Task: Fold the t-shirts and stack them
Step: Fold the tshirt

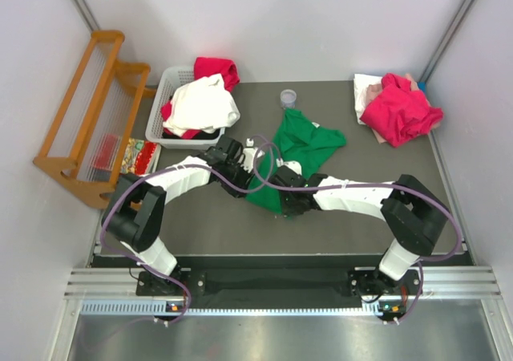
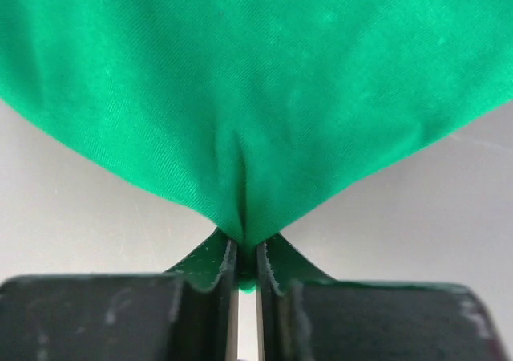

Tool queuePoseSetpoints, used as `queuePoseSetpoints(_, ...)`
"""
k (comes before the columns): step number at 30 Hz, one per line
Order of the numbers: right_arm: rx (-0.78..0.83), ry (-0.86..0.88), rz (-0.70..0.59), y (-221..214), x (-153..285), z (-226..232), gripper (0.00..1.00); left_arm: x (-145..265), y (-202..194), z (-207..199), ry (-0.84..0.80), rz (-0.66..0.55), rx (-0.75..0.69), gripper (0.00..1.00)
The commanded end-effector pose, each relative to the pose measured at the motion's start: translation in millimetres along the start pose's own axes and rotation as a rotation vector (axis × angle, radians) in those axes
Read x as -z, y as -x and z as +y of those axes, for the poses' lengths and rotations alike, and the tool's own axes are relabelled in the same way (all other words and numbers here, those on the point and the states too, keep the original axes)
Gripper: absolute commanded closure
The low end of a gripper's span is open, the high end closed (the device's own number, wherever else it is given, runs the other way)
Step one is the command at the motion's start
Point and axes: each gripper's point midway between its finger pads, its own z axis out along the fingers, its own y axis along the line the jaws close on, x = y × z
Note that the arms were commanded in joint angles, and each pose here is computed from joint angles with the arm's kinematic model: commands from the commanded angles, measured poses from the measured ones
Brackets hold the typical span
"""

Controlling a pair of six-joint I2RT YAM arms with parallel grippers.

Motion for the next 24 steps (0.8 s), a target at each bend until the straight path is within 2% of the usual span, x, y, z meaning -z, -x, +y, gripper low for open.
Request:
queuePoseSetpoints(1,0.019,-0.012,0.038,-15,18,-14,1.0,10,16,-1,0.01,-0.019,-0.064,0.68)
queuePoseSetpoints(5,0.01,-0.004,0.054,-27,28,-23,1.0,22,13,-10,-0.036,-0.002,-0.107,0.68)
queuePoseSetpoints(10,-0.019,0.052,0.099,-48,39,-25,1.0,55,7,-32,-0.135,0.07,-0.152,0.68)
queuePoseSetpoints(12,-0.021,0.073,0.102,-51,42,-24,1.0,69,14,-35,-0.131,0.041,-0.174,0.67)
queuePoseSetpoints(13,-0.021,0.068,0.098,-51,42,-25,1.0,72,16,-36,-0.127,0.026,-0.17,0.65)
queuePoseSetpoints(16,-0.014,0.06,0.095,-47,38,-23,1.0,76,16,-50,-0.174,0.004,-0.157,0.32)
queuePoseSetpoints(17,-0.009,0.06,0.096,-47,37,-22,1.0,75,12,-55,-0.188,0.016,-0.141,0.25)
queuePoseSetpoints(20,-0.006,0.07,0.094,-43,34,-17,1.0,60,-10,-73,-0.214,0.066,-0.156,0.23)
queuePoseSetpoints(24,-0.003,0.074,0.094,-41,31,-14,1.0,47,-27,-96,-0.232,0.11,-0.199,0.3)
